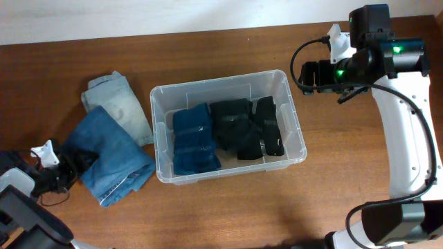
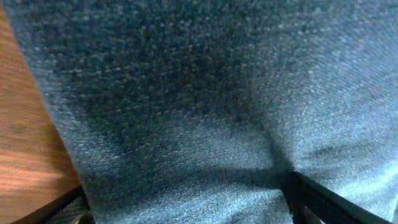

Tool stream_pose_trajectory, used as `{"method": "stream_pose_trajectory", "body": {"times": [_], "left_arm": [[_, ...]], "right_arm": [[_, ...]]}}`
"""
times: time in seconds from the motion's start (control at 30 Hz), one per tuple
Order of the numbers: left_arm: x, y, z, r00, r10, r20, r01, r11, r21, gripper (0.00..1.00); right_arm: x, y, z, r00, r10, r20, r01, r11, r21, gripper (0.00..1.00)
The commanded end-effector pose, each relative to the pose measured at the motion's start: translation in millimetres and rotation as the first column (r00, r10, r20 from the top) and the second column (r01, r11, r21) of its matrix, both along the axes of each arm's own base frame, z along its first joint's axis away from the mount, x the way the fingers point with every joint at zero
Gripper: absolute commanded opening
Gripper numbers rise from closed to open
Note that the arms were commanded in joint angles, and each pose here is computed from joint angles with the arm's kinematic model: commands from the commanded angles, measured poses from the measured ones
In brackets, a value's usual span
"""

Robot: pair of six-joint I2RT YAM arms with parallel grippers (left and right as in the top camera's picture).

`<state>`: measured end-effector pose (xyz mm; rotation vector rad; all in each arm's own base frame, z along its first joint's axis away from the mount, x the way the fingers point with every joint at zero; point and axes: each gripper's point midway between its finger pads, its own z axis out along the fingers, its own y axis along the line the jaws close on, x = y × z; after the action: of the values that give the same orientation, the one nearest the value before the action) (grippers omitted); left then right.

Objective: Pack container
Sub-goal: 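Grasp the medium-blue folded jeans with the left gripper, then lift the blue jeans over the box and lay them on the bundles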

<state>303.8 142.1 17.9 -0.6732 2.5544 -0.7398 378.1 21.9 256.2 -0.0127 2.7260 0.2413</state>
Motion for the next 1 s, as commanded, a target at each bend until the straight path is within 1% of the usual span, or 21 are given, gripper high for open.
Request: {"method": "stream_pose_trajectory", "body": {"times": [0.0, 0.1, 0.13, 0.17, 0.23, 0.27, 0.3, 0.33, 0.4, 0.43, 0.47, 0.57, 0.6, 0.7, 0.8, 0.97], "left_arm": [[-15, -29, -28, 0.997, -0.057, -0.057, 0.052, 0.994, -0.093, 0.83], [-16, -30, -28, 0.996, -0.057, -0.062, 0.051, 0.994, -0.098, 0.78], [-16, -31, -28, 0.996, -0.057, -0.064, 0.051, 0.994, -0.1, 0.75], [-16, -31, -28, 0.996, -0.057, -0.064, 0.051, 0.994, -0.101, 0.69], [-17, -31, -28, 0.996, -0.058, -0.068, 0.051, 0.993, -0.103, 0.56], [-17, -32, -28, 0.996, -0.058, -0.069, 0.051, 0.993, -0.105, 0.41], [-17, -32, -28, 0.996, -0.058, -0.068, 0.05, 0.993, -0.106, 0.29], [-17, -32, -27, 0.996, -0.058, -0.065, 0.051, 0.993, -0.108, 0.22], [-15, -34, -25, 0.997, -0.058, -0.052, 0.052, 0.991, -0.12, 0.17], [-15, -34, -24, 0.997, -0.058, -0.048, 0.052, 0.991, -0.124, 0.13], [-14, -34, -23, 0.997, -0.058, -0.042, 0.052, 0.991, -0.126, 0.01], [-5, -37, -10, 0.998, -0.058, 0.018, 0.06, 0.987, -0.15, 0.01], [2, -36, 4, 0.996, -0.057, 0.069, 0.067, 0.986, -0.152, 0.01], [11, -33, 33, 0.988, -0.061, 0.14, 0.079, 0.99, -0.121, 0.01], [17, -29, 74, 0.978, -0.065, 0.197, 0.081, 0.994, -0.073, 0.01], [21, -25, 148, 0.96, -0.02, 0.278, 0.024, 1.0, -0.013, 0.01]], "right_arm": [[-1, -2, -2, 1.0, -0.009, -0.005, 0.009, 1.0, -0.006, 0.98], [0, -2, -2, 1.0, -0.009, -0.005, 0.009, 1.0, -0.006, 0.99], [0, -2, -2, 1.0, -0.009, -0.004, 0.009, 1.0, -0.006, 0.98], [0, -2, -2, 1.0, -0.009, -0.004, 0.009, 1.0, -0.006, 0.99], [0, -2, -2, 1.0, -0.009, -0.004, 0.009, 1.0, -0.006, 0.99], [0, -2, -2, 1.0, -0.009, -0.004, 0.009, 1.0, -0.006, 0.99], [0, -2, -2, 1.0, -0.009, -0.004, 0.009, 1.0, -0.006, 0.98], [0, -2, -2, 1.0, -0.009, -0.004, 0.009, 1.0, -0.006, 0.99], [0, -2, -2, 1.0, -0.009, -0.004, 0.009, 1.0, -0.006, 0.98], [0, -2, -2, 1.0, -0.009, -0.004, 0.009, 1.0, -0.006, 0.99], [0, -2, -2, 1.0, -0.009, -0.004, 0.009, 1.0, -0.006, 0.99], [0, -2, -2, 1.0, -0.009, -0.004, 0.009, 1.0, -0.006, 0.98], [0, -2, -2, 1.0, -0.009, -0.004, 0.009, 1.0, -0.006, 0.99], [0, -2, -1, 1.0, -0.009, -0.001, 0.009, 1.0, -0.006, 0.99], [0, -2, -1, 1.0, -0.009, -0.002, 0.009, 1.0, -0.006, 0.99], [1, -3, 0, 1.0, -0.011, 0.002, 0.011, 1.0, -0.007, 0.99]]}}
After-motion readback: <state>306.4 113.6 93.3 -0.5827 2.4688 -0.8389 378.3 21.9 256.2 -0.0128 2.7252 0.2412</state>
